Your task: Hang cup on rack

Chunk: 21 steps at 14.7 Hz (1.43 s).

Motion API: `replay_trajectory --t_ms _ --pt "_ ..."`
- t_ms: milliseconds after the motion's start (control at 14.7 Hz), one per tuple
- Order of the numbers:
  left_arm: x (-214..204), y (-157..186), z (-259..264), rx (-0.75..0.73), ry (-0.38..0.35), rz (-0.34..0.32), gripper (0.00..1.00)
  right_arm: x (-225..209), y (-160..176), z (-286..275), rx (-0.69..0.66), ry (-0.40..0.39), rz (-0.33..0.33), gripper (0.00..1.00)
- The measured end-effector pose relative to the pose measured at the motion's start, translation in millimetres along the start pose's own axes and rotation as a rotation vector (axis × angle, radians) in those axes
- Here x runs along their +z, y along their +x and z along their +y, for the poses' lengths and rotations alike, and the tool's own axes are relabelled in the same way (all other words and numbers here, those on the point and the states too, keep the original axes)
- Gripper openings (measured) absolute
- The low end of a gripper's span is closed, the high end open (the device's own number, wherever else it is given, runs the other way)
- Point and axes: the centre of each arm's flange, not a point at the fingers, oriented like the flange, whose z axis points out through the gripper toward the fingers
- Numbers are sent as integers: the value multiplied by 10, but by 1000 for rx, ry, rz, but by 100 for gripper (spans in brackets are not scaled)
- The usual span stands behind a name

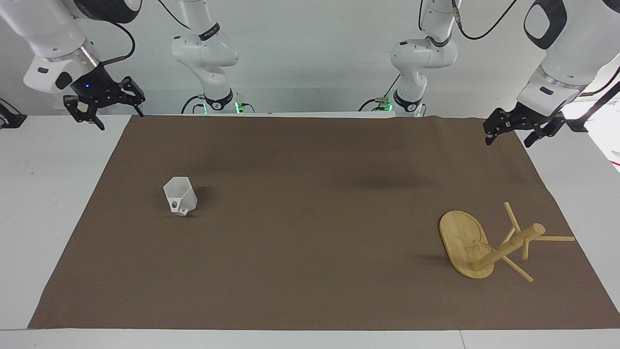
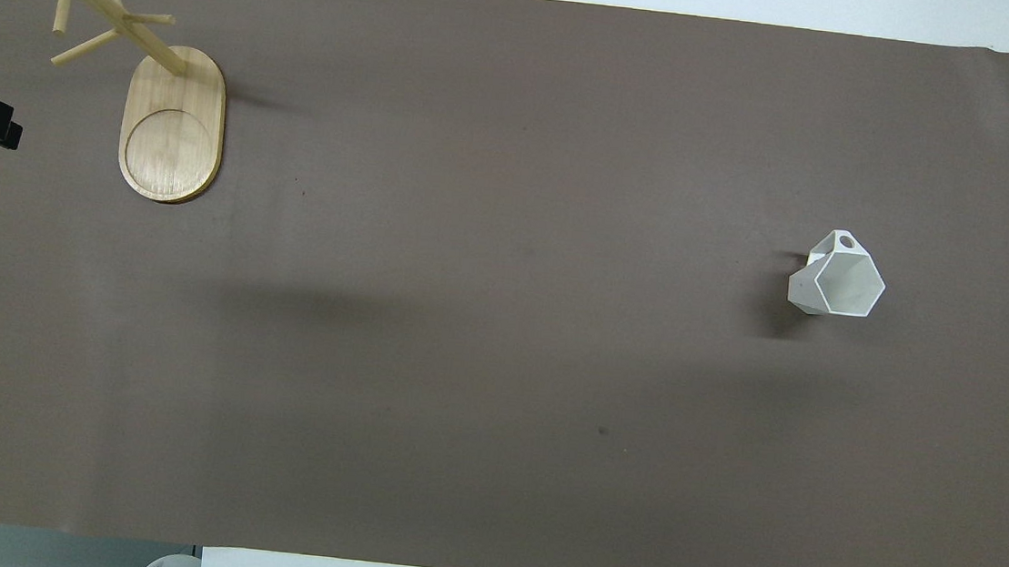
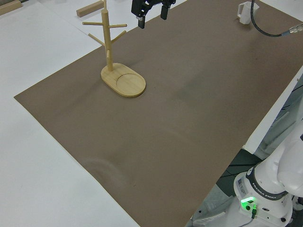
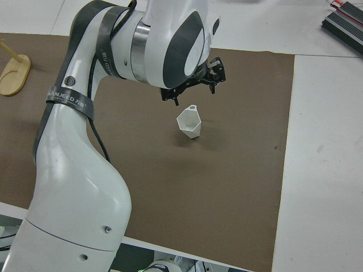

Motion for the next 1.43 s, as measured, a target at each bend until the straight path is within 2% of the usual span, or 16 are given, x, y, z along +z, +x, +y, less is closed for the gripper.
replay_trajectory --t_ms 205,477,750,886,1091,1227,1432 --pt "3 -2 -10 -1 2 -1 100 386 -237 580 -275 123 179 100" --pt "7 -15 -97 -17 5 -2 100 1299 -671 1371 -548 247 454 100" --pt "7 -16 -100 -17 5 -3 100 2452 -875 1710 -743 375 750 100" --pt "7 -16 -101 -17 5 -3 100 2945 -853 1739 -840 390 868 100" --pt "7 -16 -100 -17 5 -3 100 3316 -768 1677 -886 415 970 100" --pt "7 -16 -100 -17 5 -3 100 3494 -745 1646 -864 427 1030 100" --pt "7 -16 -100 -17 5 -3 100 3763 -761 1589 -842 450 1082 100"
